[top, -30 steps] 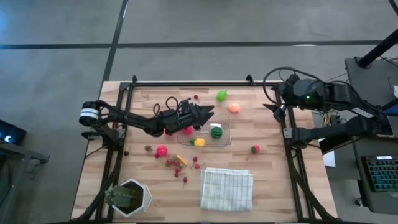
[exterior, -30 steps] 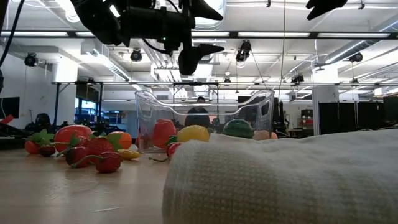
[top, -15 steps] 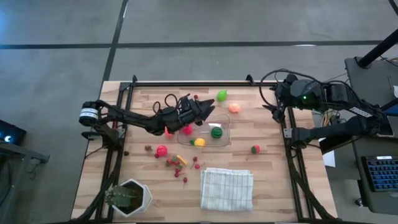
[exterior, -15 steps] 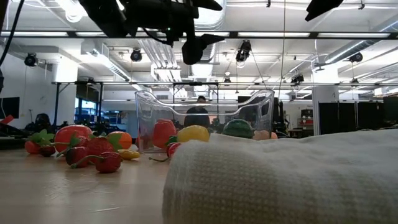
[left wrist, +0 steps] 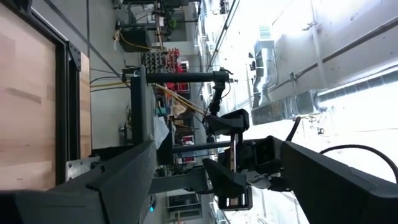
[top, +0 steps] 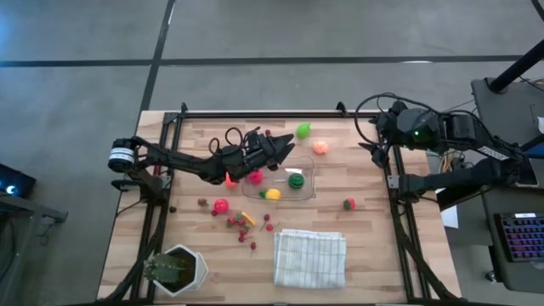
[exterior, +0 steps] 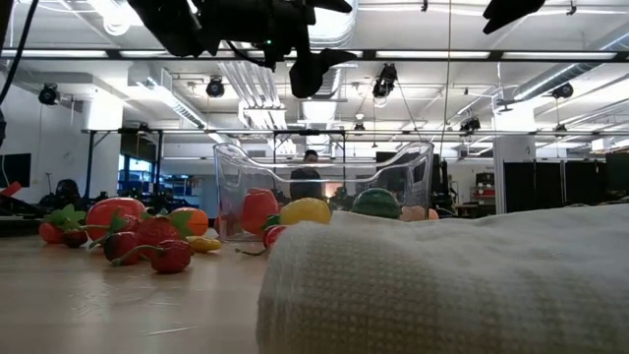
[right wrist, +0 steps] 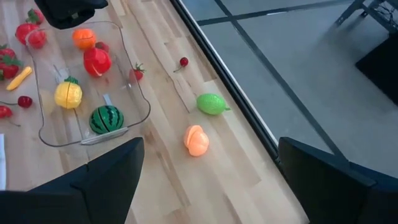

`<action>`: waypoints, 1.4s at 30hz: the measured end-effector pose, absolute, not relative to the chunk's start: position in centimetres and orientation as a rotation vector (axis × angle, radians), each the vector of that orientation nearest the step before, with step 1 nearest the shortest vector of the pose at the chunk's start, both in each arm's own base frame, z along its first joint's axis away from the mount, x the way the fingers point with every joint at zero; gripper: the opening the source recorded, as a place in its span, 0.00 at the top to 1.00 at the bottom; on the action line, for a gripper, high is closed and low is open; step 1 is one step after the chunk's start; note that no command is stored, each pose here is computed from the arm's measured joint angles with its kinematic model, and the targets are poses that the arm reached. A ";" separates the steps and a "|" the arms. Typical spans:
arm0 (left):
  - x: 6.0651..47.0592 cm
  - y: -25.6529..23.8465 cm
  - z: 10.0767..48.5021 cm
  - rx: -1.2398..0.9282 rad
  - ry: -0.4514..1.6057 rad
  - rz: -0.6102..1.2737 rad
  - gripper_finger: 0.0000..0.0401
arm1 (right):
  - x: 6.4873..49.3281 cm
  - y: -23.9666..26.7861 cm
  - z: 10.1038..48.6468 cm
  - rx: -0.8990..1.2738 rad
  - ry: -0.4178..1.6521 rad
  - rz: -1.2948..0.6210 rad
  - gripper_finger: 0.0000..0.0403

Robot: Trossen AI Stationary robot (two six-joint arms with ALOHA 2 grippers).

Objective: Pick and placing Produce into tupperware
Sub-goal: Put the black cherry into the transparent bin

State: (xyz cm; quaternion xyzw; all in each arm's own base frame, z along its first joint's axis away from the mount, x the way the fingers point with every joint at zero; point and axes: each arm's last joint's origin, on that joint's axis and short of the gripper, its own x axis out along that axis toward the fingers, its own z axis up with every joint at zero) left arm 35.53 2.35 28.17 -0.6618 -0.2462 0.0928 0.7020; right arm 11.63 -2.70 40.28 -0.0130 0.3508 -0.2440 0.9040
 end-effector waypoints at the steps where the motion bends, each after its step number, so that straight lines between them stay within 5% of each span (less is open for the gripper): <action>1: 35.5 2.3 28.2 -1.473 -0.548 0.207 0.18 | 11.6 -2.7 40.3 -0.027 0.725 -0.504 0.10; 31: 35.7 2.7 27.0 -1.377 -0.495 0.256 0.18 | 12.7 -2.9 40.0 0.136 0.699 -0.571 0.10; 38: 35.2 1.7 26.9 -0.986 -0.064 0.062 0.18 | 14.9 -3.2 40.5 0.165 0.599 -0.572 0.10; 42: 32.7 1.5 26.6 -0.847 0.369 0.212 0.18 | 16.5 -3.4 40.7 0.172 0.546 -0.568 0.10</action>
